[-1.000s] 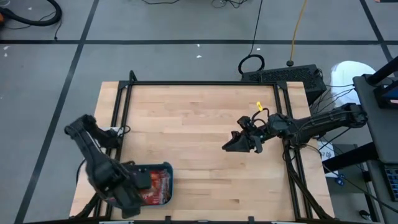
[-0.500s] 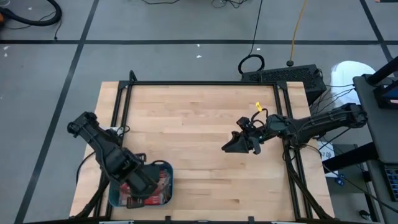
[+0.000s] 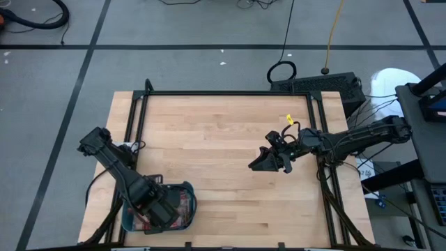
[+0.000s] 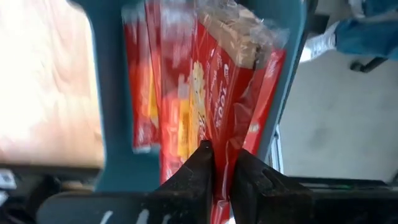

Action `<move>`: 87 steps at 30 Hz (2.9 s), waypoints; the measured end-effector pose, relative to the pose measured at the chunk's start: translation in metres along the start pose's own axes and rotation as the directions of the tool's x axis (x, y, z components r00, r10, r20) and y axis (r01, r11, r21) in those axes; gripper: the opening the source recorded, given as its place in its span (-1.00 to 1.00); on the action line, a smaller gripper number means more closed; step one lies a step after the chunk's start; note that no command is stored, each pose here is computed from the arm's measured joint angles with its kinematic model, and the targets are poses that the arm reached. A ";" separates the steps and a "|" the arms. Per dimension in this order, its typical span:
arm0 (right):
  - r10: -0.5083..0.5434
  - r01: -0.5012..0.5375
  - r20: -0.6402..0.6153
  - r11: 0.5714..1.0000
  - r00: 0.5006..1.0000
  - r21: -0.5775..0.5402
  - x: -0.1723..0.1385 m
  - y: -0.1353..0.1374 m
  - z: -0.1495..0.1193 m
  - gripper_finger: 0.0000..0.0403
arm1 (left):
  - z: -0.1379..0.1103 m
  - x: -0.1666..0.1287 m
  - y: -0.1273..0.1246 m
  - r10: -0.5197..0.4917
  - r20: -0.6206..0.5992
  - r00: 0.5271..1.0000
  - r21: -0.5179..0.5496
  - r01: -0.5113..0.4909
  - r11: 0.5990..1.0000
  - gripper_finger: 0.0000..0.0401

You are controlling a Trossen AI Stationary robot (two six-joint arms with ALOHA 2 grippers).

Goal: Sort popcorn bags into baskets
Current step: Put the popcorn sachet into the bin

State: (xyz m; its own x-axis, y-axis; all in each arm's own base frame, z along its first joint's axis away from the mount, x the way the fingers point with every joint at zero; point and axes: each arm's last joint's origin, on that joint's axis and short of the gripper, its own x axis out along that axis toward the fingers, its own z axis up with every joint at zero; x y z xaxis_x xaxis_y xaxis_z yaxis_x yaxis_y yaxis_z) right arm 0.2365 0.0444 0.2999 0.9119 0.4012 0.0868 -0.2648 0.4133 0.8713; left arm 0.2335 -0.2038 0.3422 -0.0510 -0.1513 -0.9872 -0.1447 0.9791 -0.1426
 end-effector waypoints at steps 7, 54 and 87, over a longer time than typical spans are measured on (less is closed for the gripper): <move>0.000 0.000 0.000 1.000 1.000 -0.003 0.000 0.000 0.000 -0.30 | -0.002 0.008 0.001 -0.027 -0.077 0.997 -0.059 0.022 0.998 -0.79; -0.035 0.034 -0.018 0.999 0.999 -0.024 0.000 -0.004 -0.001 -0.30 | -0.013 0.011 -0.004 0.081 0.040 0.996 0.094 -0.084 0.992 -0.72; -0.104 0.108 0.081 0.993 0.991 -0.037 0.003 0.000 -0.012 -0.30 | 0.040 -0.022 0.062 0.038 0.213 0.976 -0.154 -0.005 0.988 -0.51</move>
State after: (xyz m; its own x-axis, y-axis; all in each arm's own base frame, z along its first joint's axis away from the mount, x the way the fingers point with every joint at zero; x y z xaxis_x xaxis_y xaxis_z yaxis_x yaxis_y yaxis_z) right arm 0.2354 0.0553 0.2945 0.9569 0.2884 0.0341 -0.1765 0.4843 0.8569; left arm 0.2648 -0.1348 0.3523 0.1555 -0.0816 -0.9845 -0.2954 0.9471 -0.1252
